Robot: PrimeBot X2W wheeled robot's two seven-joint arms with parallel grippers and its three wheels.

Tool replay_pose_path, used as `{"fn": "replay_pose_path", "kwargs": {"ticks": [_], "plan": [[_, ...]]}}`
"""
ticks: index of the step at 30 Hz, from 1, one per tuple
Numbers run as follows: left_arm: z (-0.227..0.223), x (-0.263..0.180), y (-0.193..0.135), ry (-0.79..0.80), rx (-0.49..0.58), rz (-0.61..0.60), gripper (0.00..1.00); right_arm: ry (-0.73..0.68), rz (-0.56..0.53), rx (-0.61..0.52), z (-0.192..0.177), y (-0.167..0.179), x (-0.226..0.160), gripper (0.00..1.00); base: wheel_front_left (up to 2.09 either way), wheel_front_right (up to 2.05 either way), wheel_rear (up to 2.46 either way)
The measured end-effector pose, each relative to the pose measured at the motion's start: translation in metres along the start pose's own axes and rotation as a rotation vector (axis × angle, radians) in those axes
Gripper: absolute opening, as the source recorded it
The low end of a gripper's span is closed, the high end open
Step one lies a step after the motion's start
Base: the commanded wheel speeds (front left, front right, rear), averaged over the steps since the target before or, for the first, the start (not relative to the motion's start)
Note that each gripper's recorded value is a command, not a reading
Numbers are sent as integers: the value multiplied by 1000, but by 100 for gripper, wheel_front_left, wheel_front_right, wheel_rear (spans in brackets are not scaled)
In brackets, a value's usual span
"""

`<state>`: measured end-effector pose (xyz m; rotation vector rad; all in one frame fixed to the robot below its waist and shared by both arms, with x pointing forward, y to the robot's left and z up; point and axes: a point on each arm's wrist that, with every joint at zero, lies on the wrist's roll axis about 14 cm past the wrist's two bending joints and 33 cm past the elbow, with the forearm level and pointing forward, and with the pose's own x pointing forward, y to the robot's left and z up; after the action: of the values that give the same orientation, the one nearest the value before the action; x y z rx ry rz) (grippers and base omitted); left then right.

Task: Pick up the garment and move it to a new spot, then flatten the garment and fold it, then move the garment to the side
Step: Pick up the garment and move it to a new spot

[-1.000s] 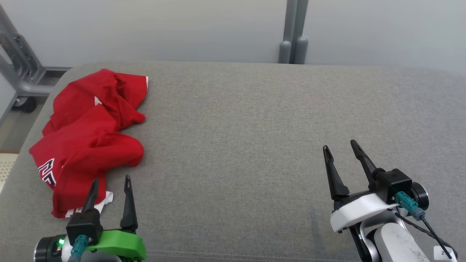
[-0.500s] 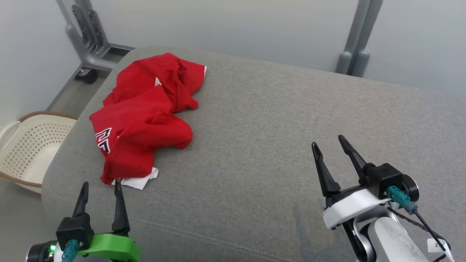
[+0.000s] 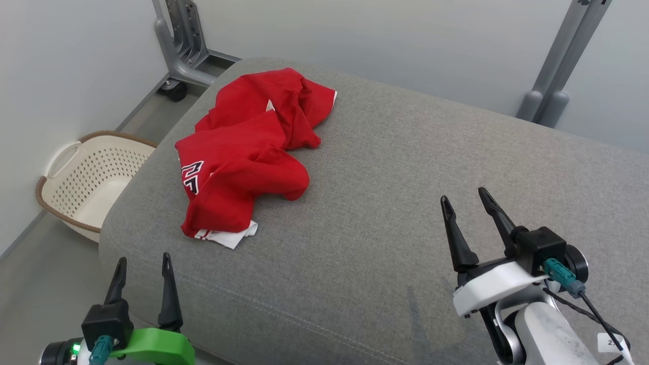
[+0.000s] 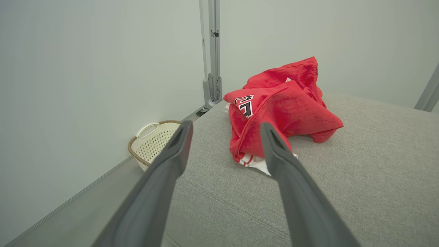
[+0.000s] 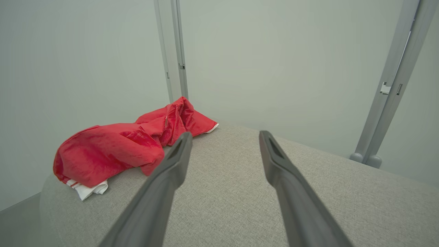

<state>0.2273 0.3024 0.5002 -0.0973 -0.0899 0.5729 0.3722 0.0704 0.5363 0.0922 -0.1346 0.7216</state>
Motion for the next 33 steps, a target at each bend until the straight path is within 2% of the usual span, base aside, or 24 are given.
{"fn": "replay_pose_path", "kwargs": {"ticks": [11, 18, 23, 33], "plan": [[-11, 6, -11, 39, 19, -31, 100, 18, -8, 10, -8, -3, -4, 100, 0, 0, 0], [0, 51, -33, 8, 61, -98, 100, 17, -21, 5, -12, -13, 0, 100, 0, 0, 0], [-12, 72, -42, 73, 86, -124, 100, 19, -35, 0, -14, -23, 0, 100, 0, 0, 0], [-55, 116, -84, 276, 86, -200, 100, 58, -123, -23, -30, -64, -12, 100, 0, 0, 0]]}}
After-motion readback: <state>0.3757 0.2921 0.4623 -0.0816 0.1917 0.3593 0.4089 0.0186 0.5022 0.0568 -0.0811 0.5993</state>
